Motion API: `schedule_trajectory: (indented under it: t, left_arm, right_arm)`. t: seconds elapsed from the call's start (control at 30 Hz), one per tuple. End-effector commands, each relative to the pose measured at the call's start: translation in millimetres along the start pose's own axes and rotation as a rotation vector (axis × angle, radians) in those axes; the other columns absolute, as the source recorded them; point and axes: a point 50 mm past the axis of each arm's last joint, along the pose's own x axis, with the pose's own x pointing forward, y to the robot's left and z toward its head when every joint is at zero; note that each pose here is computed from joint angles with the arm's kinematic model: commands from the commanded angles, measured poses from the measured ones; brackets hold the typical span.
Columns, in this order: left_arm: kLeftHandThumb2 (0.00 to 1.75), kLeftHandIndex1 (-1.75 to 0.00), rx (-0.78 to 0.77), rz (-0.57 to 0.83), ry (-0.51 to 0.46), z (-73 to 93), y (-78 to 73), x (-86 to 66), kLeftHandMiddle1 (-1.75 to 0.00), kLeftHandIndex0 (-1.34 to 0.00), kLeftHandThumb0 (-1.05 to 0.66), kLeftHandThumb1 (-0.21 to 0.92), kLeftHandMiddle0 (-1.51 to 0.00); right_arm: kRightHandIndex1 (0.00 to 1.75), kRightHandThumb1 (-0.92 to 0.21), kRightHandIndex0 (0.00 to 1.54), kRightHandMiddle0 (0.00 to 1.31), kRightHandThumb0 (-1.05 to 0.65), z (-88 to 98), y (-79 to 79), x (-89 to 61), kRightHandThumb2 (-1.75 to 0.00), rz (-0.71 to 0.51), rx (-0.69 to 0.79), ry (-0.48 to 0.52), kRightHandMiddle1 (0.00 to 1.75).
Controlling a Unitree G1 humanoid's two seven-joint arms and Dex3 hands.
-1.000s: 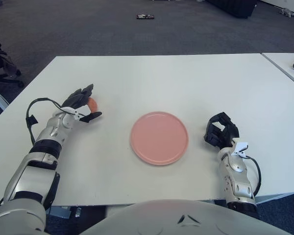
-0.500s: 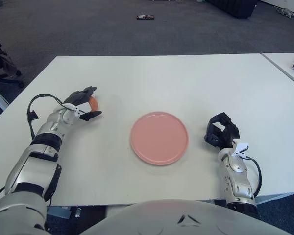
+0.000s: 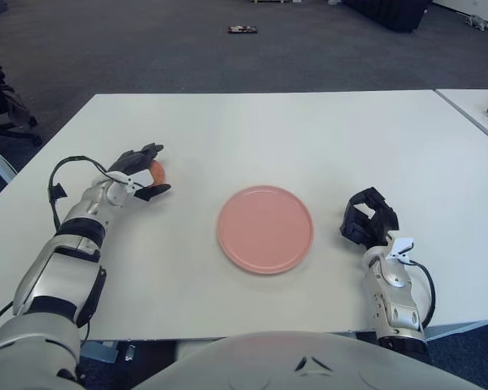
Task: Put the apple into the plate.
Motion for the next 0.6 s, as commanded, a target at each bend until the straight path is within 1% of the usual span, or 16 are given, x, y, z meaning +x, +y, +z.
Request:
schedule_trajectory:
  t: [0.0, 0.07, 0.1, 0.13, 0.2, 0.23, 0.3, 0.33, 0.37, 0.43, 0.47, 0.57]
  left_arm:
    - [1.04, -1.15, 0.059, -0.088, 0.002, 6.6, -31.2, 1.0, -1.01, 0.0, -0.78, 0.28, 0.0]
    - [1.17, -1.48, 0.096, -0.078, -0.005, 7.2, -31.6, 1.2, -1.35, 0.0, -0.69, 0.18, 0.0]
    - [1.2, -1.53, 0.109, -0.068, -0.006, 7.0, -31.4, 1.0, -1.41, 0.0, -0.67, 0.17, 0.0]
    - [1.23, -1.61, 0.118, -0.061, -0.007, 6.8, -31.4, 1.0, -1.53, -0.07, -0.61, 0.14, -0.13]
    - [1.27, -1.69, 0.13, -0.052, -0.005, 6.6, -32.0, 1.1, -1.66, -0.16, -0.53, 0.11, -0.28]
    - [1.28, -1.7, 0.139, -0.046, -0.003, 6.5, -32.5, 1.1, -1.68, -0.18, -0.52, 0.11, -0.31]
    - [1.31, -1.73, 0.158, -0.035, -0.002, 6.6, -33.5, 1.2, -1.72, -0.29, -0.45, 0.11, -0.44]
    - [1.35, -1.72, 0.166, -0.03, -0.003, 6.7, -33.8, 1.2, -1.72, -0.35, -0.36, 0.11, -0.5]
    - [1.43, -1.71, 0.17, -0.027, -0.003, 6.7, -34.0, 1.2, -1.73, -0.44, -0.23, 0.1, -0.59]
    - [1.5, -1.71, 0.181, -0.016, -0.01, 7.7, -35.2, 1.1, -1.74, -0.52, -0.12, 0.09, -0.67]
    - [1.58, -1.72, 0.187, -0.008, -0.014, 8.4, -36.0, 1.0, -1.74, -0.56, -0.08, 0.05, -0.74]
    - [1.64, -1.74, 0.202, 0.011, -0.022, 9.6, -37.4, 0.8, -1.72, -0.6, -0.03, 0.02, -0.82]
  right_arm:
    - [1.75, -0.34, 1.07, 0.6, -0.47, -13.9, -5.8, -5.1, -1.3, -0.027, -0.015, 0.075, 1.75]
    - [1.75, -0.34, 1.07, 0.6, -0.47, -13.6, -5.9, -5.2, -1.3, -0.026, -0.017, 0.07, 1.75]
    - [1.75, -0.33, 1.07, 0.6, -0.47, -13.4, -5.9, -5.2, -1.3, -0.025, -0.015, 0.068, 1.75]
    - [1.75, -0.33, 1.07, 0.6, -0.47, -13.3, -6.0, -5.2, -1.31, -0.024, -0.014, 0.066, 1.75]
    - [1.75, -0.33, 1.07, 0.6, -0.47, -13.1, -6.0, -5.3, -1.31, -0.022, -0.012, 0.065, 1.75]
    - [1.75, -0.33, 1.07, 0.6, -0.47, -13.1, -6.1, -5.4, -1.31, -0.021, -0.011, 0.066, 1.75]
    - [1.75, -0.33, 1.07, 0.6, -0.47, -13.1, -6.4, -5.8, -1.31, -0.021, -0.009, 0.073, 1.75]
    - [1.75, -0.34, 1.06, 0.59, -0.47, -13.1, -6.6, -6.0, -1.3, -0.022, -0.008, 0.078, 1.75]
    - [1.75, -0.35, 1.05, 0.58, -0.47, -13.1, -6.8, -6.2, -1.29, -0.023, -0.008, 0.082, 1.75]
    - [1.75, -0.36, 1.04, 0.58, -0.46, -13.0, -6.6, -6.1, -1.27, -0.024, -0.01, 0.084, 1.75]
    - [1.75, -0.37, 1.03, 0.57, -0.46, -12.9, -6.5, -6.0, -1.27, -0.025, -0.012, 0.085, 1.75]
    - [1.75, -0.37, 1.02, 0.57, -0.46, -12.1, -6.4, -6.1, -1.26, -0.029, -0.015, 0.073, 1.75]
